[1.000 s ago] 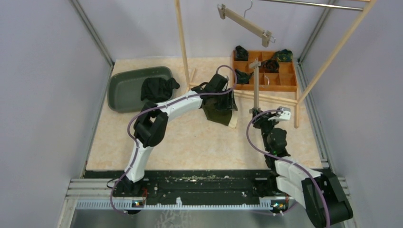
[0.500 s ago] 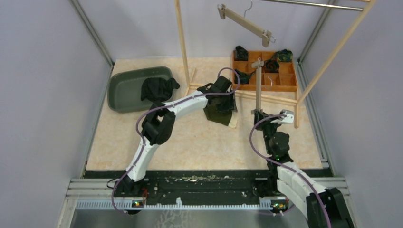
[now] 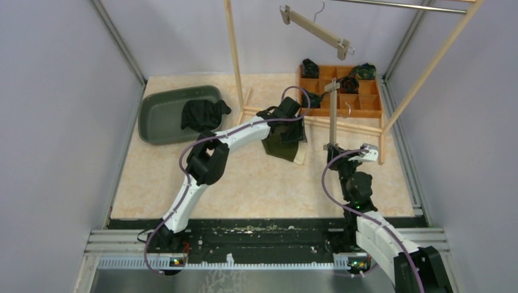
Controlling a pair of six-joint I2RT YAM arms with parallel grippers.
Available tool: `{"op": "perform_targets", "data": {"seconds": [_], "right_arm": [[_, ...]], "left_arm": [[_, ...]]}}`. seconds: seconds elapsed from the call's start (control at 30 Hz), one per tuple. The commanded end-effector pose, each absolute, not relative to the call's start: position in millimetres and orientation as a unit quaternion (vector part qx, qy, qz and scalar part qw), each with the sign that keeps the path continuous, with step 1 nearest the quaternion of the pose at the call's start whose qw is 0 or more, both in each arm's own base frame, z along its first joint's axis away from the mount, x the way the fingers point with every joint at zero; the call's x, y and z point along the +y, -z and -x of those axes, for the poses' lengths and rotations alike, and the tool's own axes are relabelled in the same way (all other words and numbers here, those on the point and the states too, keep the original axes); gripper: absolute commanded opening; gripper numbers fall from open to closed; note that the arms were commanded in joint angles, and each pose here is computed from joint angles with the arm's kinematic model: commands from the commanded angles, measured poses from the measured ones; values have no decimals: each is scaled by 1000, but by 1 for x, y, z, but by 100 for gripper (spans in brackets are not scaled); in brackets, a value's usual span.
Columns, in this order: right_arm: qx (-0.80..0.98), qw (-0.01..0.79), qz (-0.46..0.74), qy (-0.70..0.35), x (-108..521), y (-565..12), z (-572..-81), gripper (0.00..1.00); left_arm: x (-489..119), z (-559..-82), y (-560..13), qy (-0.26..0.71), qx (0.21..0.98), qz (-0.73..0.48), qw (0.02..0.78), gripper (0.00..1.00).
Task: Clip the underwear to the hanger
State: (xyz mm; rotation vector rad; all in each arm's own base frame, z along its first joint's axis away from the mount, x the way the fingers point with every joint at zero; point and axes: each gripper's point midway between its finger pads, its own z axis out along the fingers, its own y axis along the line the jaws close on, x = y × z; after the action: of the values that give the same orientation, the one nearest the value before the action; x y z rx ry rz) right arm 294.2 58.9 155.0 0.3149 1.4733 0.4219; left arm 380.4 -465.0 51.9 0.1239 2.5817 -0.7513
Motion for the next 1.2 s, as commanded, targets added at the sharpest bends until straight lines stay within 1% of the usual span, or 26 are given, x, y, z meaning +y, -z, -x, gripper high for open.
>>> {"op": "perform_targets", "data": {"seconds": [0.0,0.17,0.27,0.33,0.4,0.53,0.7,0.77,0.8,1.17], "right_arm": [[631,733,-149,-204,56,-177,-295,0],[634,732,-149,-201,55,-174,-295,0],[637,729,-147,-203,56,-172,-295,0],[640,727,-143,-206,59,-170,-296,0],[643,723,-137,-213,63,-169,-297,0],[652,712,-109,-235,77,-165,-300,0],[653,708,-99,-251,85,-162,-305,0],[647,711,-95,-257,88,-162,-305,0],[647,711,-93,-260,89,-162,-306,0],[642,706,-49,-294,110,-158,-311,0]], "left_arm": [[-471,-383,-49,271,935,-41,224,60],[-476,-383,-49,278,934,-42,222,55],[-476,-383,-49,279,933,-42,222,50],[-476,-382,-51,281,933,-43,222,42],[-475,-381,-53,283,932,-43,224,40],[-475,-380,-58,287,929,-46,228,29],[-475,-378,-63,295,927,-51,227,8],[-476,-376,-68,300,925,-52,228,1],[-476,-376,-70,303,924,-52,229,0],[-474,-372,-92,320,915,-58,238,0]]}}
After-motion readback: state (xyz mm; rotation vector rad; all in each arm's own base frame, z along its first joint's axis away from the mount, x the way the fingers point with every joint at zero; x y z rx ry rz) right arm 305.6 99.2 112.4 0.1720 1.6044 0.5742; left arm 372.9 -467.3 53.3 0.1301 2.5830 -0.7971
